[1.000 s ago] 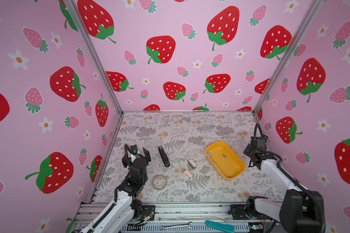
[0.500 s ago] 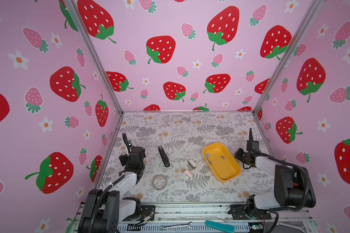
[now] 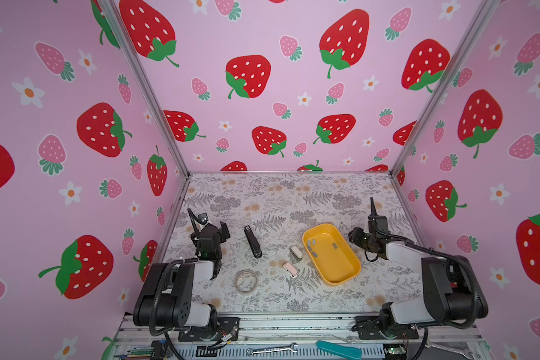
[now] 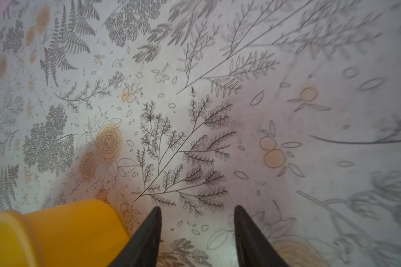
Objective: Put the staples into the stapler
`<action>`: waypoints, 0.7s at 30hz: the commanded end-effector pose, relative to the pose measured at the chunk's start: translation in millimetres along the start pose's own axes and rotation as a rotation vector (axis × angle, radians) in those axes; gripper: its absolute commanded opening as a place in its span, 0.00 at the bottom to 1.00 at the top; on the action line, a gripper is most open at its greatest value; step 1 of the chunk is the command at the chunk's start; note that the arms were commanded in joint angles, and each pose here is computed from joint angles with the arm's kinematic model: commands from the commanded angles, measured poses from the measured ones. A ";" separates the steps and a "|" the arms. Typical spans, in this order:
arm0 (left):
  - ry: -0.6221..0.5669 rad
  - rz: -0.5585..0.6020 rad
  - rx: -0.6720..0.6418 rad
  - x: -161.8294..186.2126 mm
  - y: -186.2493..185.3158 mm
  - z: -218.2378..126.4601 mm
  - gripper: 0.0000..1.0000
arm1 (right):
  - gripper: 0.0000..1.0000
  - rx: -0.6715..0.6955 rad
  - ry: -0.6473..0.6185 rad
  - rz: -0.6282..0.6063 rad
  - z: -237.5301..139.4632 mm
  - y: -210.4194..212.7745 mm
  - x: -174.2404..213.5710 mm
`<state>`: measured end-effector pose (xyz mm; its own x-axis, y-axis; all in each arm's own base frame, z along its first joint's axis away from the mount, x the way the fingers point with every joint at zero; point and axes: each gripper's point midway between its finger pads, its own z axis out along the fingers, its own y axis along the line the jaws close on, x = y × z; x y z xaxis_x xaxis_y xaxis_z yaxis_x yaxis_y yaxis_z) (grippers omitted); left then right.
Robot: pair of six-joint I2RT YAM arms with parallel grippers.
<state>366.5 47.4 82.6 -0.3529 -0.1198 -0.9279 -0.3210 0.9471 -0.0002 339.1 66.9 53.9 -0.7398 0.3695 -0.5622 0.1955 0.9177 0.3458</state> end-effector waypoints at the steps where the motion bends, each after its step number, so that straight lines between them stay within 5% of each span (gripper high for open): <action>1: -0.093 0.039 0.146 -14.9 -25.1 0.6 0.99 | 0.63 0.280 -0.293 -0.027 -46.9 -36.3 -65.0; 5: -0.037 0.052 0.142 -13.0 -27.7 9.9 0.99 | 0.65 0.468 -0.656 -0.019 -102.5 -74.5 -92.2; 8: 0.029 0.065 0.122 -13.0 -29.4 21.6 0.99 | 0.70 0.555 -0.838 -0.072 -115.9 -100.5 -77.8; 15: 0.017 0.052 0.097 -13.8 -24.6 20.0 0.99 | 0.74 0.371 -0.783 -0.359 -60.1 -45.4 -100.9; 19: 0.017 0.055 0.096 -14.1 -25.2 20.2 0.99 | 0.88 0.151 -0.859 -0.496 -49.9 -16.4 -86.7; 21: 0.018 0.060 0.096 -13.9 -25.8 20.4 0.99 | 0.95 0.143 -0.740 -0.521 -29.7 -13.2 -85.4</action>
<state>390.3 27.9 78.9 -0.4043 -0.0814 -0.9110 -0.2029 0.9792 0.0026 363.9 -4.1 93.8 -0.2567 -0.0828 -0.9629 0.2013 0.9699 -0.1370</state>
